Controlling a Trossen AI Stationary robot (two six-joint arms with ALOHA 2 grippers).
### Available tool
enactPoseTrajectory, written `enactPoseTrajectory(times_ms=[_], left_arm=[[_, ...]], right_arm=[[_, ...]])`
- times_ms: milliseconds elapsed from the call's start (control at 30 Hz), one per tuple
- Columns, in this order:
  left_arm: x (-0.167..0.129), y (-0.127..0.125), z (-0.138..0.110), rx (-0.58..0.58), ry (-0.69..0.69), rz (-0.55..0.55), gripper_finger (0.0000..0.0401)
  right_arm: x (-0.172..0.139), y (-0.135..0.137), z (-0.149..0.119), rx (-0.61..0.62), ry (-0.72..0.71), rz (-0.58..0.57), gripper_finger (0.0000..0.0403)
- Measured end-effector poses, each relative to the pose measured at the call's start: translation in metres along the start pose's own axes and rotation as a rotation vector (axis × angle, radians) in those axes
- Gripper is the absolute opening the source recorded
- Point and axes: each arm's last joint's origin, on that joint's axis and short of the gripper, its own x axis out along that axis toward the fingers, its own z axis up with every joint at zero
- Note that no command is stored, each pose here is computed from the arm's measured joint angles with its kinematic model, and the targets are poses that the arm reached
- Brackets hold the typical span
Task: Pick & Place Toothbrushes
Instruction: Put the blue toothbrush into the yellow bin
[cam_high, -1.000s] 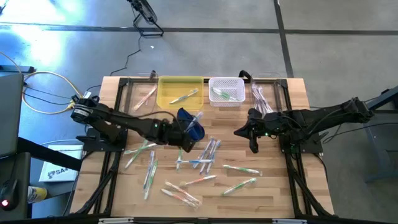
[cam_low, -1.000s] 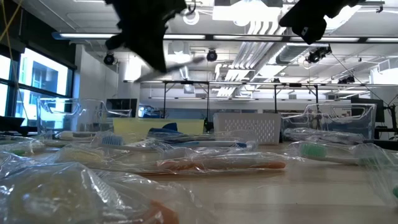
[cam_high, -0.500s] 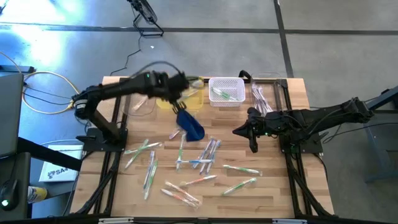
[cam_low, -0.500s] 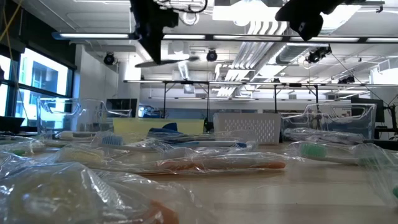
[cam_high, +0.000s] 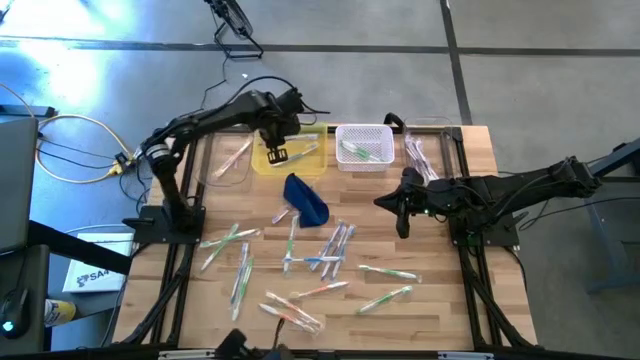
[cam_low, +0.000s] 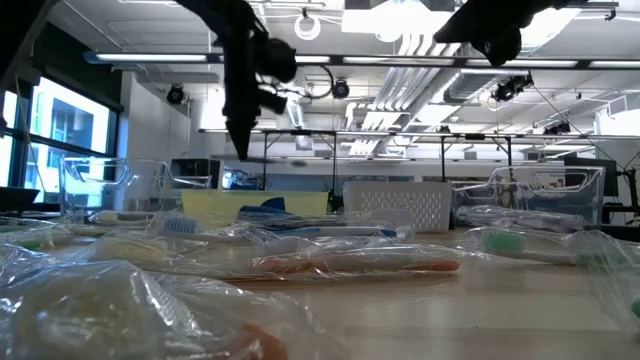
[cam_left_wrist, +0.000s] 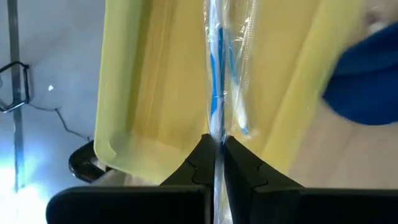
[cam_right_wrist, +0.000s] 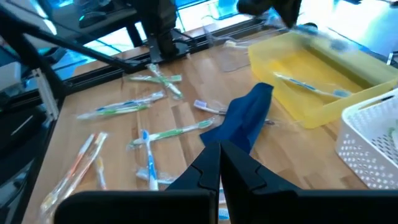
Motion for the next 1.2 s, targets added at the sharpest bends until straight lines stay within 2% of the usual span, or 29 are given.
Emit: enactPoseTrajectory(times_ms=[100, 233, 400, 500, 667, 867, 1000, 1200], left_arm=[[0.02, 0.009, 0.005, -0.007, 0.015, 0.015, 0.0009], [0.038, 0.015, 0.011, 0.048, 0.016, 0.032, 0.0009], [0.057, 0.014, 0.014, 0.145, 0.025, -0.04, 0.001], [0.069, 0.015, 0.017, 0.178, 0.039, -0.035, 0.001], [0.088, 0.019, 0.02, 0.154, 0.047, -0.036, 0.001], [0.095, 0.023, 0.018, 0.112, 0.055, -0.057, 0.0013], [0.095, 0.024, 0.018, 0.112, 0.056, -0.035, 0.0046], [0.095, 0.024, 0.018, 0.113, 0.061, -0.032, 0.0139]], right_arm=[[0.0, 0.0, 0.001, 0.006, -0.013, -0.013, 0.0003], [0.0, 0.0, 0.002, 0.059, -0.036, -0.032, 0.0004], [0.0, -0.001, 0.003, 0.099, -0.044, -0.04, 0.0003], [0.0, 0.0, 0.003, 0.114, -0.05, -0.039, 0.0004], [0.0, -0.001, 0.003, 0.118, -0.049, -0.04, 0.0004], [0.0, -0.001, 0.003, 0.117, -0.049, -0.04, 0.0004], [0.0, -0.001, 0.003, 0.117, -0.049, -0.04, 0.0004], [0.0, -0.001, 0.003, 0.117, -0.049, -0.04, 0.0004]])
